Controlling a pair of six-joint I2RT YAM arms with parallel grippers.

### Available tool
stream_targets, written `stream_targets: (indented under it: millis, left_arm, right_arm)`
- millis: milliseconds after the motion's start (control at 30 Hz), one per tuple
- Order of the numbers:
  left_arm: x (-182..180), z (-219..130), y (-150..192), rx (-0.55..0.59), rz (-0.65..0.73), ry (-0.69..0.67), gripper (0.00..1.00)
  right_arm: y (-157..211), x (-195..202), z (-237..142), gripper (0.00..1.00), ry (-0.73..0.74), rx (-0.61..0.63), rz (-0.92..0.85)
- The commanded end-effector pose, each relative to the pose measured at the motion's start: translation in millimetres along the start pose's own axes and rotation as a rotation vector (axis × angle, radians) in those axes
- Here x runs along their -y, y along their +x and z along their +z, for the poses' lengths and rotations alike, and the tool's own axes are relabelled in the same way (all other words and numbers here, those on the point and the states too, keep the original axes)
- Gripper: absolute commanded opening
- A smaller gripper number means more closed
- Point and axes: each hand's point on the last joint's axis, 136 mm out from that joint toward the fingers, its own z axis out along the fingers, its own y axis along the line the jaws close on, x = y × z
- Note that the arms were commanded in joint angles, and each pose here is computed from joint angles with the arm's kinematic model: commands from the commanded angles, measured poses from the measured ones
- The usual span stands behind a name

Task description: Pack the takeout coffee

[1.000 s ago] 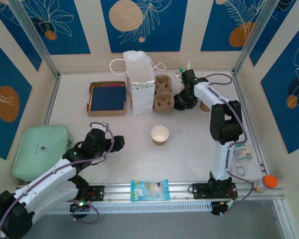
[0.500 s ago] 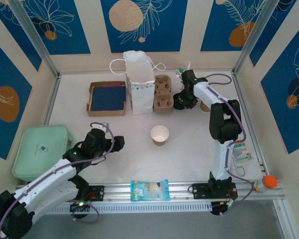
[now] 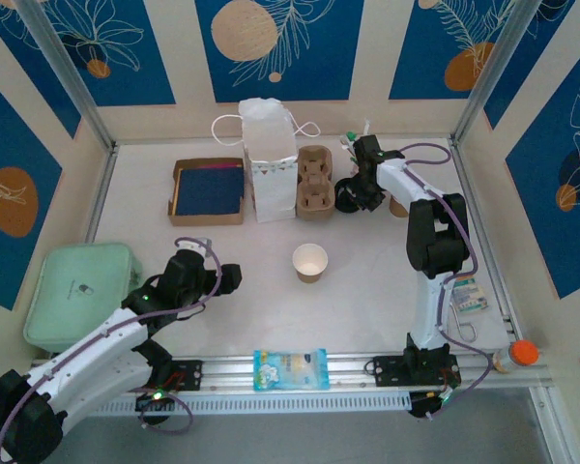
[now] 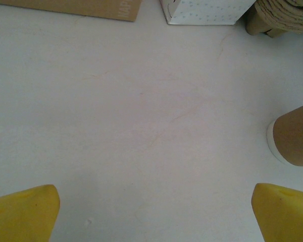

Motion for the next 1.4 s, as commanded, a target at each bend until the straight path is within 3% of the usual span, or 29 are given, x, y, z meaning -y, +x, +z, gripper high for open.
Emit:
stream_targets:
  millis: [0,533,800,1000,1367]
  left_arm:
    - [3,-3,-4,0.011,0.015,0.001,0.97]
    - [5,-13,-6,0.024,0.008,0.024,0.97]
    - [21,-18,-11,0.024,0.013,0.100,0.97]
    - [56,-30,-22,0.064,0.039,0.279,0.94]
    - [139,-62,-57,0.054,0.128,0.546,0.89]
  right_arm:
    - [-3,1,-21,0.13,-0.027,0.006,0.013]
    - [4,3,-54,0.12,-0.074,0.034,-0.024]
    - [24,28,-89,0.12,-0.063,0.120,-0.110]
    - [47,36,-122,0.12,-0.083,0.195,-0.239]
    - [115,11,-180,0.11,-0.226,0.302,-0.554]
